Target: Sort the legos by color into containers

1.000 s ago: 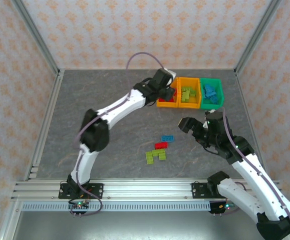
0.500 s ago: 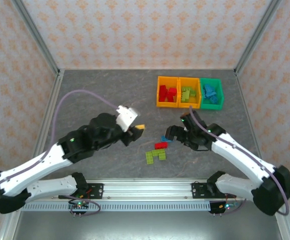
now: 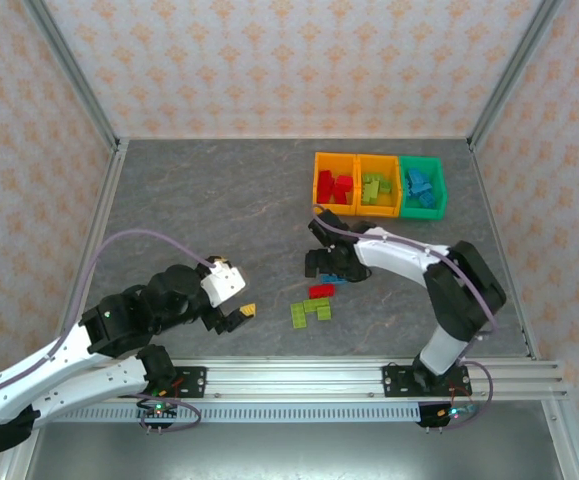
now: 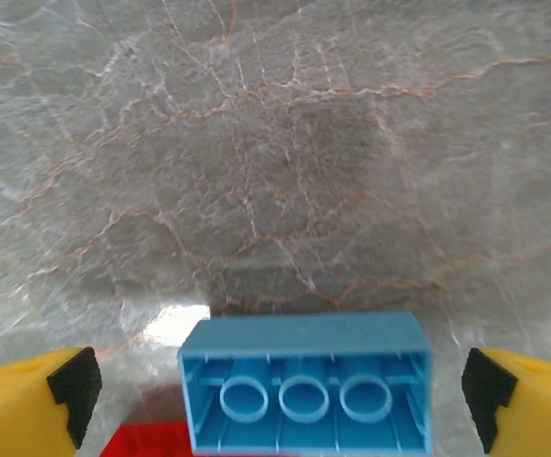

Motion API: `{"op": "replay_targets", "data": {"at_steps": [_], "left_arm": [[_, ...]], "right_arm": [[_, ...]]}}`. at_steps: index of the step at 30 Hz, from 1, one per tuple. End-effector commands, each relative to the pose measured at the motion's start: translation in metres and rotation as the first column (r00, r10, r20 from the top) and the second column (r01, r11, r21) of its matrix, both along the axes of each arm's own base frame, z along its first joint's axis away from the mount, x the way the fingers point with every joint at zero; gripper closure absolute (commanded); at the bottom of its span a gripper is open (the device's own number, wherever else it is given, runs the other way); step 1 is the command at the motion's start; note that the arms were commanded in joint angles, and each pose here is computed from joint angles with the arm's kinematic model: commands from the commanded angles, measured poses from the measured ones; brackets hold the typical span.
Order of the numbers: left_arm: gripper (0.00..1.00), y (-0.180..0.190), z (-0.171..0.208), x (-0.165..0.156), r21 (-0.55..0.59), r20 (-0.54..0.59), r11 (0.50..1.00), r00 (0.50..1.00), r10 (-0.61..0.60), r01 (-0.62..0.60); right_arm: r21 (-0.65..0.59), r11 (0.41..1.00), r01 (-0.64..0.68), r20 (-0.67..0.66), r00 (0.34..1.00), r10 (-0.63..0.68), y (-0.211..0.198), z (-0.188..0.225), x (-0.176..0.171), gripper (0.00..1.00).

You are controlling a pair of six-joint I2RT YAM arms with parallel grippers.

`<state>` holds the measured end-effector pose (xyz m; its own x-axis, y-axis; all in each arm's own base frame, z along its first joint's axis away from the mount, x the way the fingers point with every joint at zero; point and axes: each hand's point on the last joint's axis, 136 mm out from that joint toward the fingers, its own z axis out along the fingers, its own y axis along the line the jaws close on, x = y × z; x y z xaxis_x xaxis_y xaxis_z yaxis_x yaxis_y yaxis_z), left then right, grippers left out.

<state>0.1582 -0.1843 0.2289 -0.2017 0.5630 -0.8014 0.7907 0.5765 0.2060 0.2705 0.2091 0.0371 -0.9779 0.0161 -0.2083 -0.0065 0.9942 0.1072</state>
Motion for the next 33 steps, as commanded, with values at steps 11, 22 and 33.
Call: {"op": "replay_targets", "data": {"at_steps": [11,22,33], "left_arm": [[0.08,0.002,-0.010,-0.001,0.056,0.011,0.998,1.000,-0.026,0.025],[0.00,0.007,0.003,0.000,-0.010,0.060,1.000,0.998,-0.001,0.002],[0.00,0.019,0.004,0.006,0.000,0.078,0.998,0.995,0.061,-0.062]], "right_arm": [[-0.028,0.998,0.051,0.036,0.998,-0.050,-0.009,0.003,0.001,0.41],[0.079,0.938,0.337,0.402,0.850,-0.339,-0.089,0.113,0.051,0.51],[0.233,0.710,0.664,0.368,0.616,-0.697,-0.238,0.138,0.189,0.54]]}}
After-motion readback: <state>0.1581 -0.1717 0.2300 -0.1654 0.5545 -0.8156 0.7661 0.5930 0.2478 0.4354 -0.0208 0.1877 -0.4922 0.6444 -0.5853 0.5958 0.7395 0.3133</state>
